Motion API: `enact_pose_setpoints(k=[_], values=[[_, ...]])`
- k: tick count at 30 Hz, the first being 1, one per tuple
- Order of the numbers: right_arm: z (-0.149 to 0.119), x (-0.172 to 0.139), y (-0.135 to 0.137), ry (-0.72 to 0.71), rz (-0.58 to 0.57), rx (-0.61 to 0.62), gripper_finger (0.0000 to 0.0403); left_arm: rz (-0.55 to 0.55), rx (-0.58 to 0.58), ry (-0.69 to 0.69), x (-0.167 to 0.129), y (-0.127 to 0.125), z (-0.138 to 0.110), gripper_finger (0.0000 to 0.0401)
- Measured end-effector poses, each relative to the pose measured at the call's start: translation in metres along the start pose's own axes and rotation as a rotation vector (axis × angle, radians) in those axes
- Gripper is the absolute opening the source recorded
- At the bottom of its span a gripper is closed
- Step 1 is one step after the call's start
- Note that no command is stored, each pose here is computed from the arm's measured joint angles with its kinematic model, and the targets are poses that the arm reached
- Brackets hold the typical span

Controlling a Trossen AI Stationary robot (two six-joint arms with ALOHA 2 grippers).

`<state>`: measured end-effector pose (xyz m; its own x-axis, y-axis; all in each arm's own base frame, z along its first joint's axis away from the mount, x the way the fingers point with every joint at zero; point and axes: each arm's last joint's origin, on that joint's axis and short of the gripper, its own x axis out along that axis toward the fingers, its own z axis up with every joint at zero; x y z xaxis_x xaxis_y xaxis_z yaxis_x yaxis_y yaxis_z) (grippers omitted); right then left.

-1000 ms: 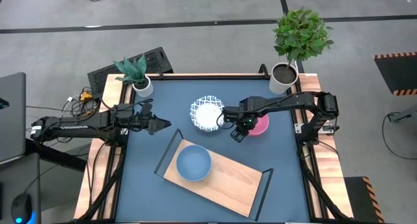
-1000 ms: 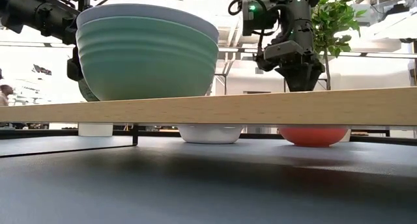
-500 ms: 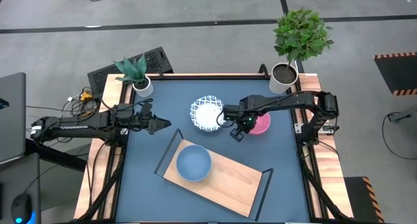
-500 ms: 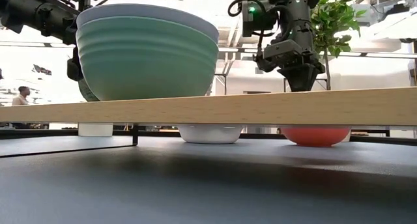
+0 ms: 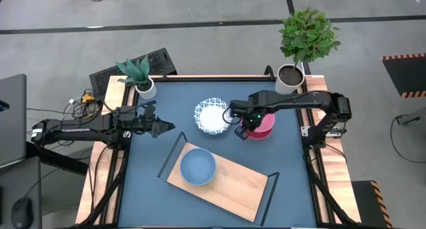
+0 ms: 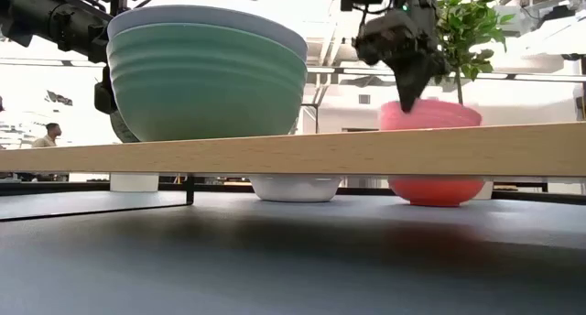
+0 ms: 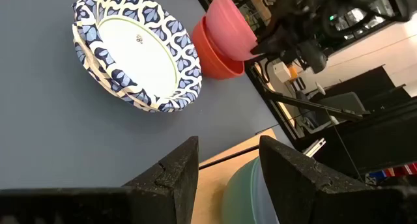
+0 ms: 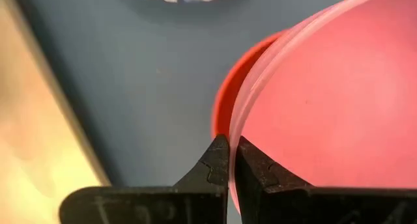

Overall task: Place and stack bowls onto a shelf
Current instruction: Stack the pink bowl on top of the blue bowl on the shelf

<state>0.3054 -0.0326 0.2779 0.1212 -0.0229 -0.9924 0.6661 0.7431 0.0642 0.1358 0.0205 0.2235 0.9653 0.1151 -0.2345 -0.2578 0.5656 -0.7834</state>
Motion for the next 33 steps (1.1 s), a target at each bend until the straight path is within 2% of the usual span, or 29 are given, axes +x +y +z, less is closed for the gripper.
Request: enact_pose_setpoints(k=[4, 9, 12, 16, 19, 25, 33], values=[[0.003, -0.023, 0.008, -0.072, 0.033, -0.031, 0.0028, 0.000, 0.000, 0.000, 0.000, 0.000, 0.000, 0.0147], [0.000, -0.061, 0.033, -0.201, 0.119, -0.274, 0.0028, 0.000, -0.001, 0.000, 0.000, 0.000, 0.000, 0.0147], [-0.009, -0.082, 0.053, -0.306, 0.168, -0.509, 0.0028, 0.000, -0.003, 0.000, 0.000, 0.000, 0.000, 0.0147], [-0.030, -0.105, 0.079, -0.457, 0.135, -0.905, 0.0028, 0.000, -0.004, 0.000, 0.000, 0.000, 0.000, 0.0147], [-0.044, -0.115, 0.094, -0.540, 0.123, -1.082, 0.0028, 0.000, -0.004, 0.000, 0.000, 0.000, 0.000, 0.0147], [-0.056, -0.124, 0.115, -0.693, 0.145, -1.285, 0.0028, 0.010, -0.018, -0.014, 0.000, 0.000, 0.000, 0.0147], [-0.056, -0.131, 0.125, -0.820, 0.162, -1.344, 0.0028, 0.014, -0.037, -0.018, 0.000, 0.000, 0.000, 0.0147]])
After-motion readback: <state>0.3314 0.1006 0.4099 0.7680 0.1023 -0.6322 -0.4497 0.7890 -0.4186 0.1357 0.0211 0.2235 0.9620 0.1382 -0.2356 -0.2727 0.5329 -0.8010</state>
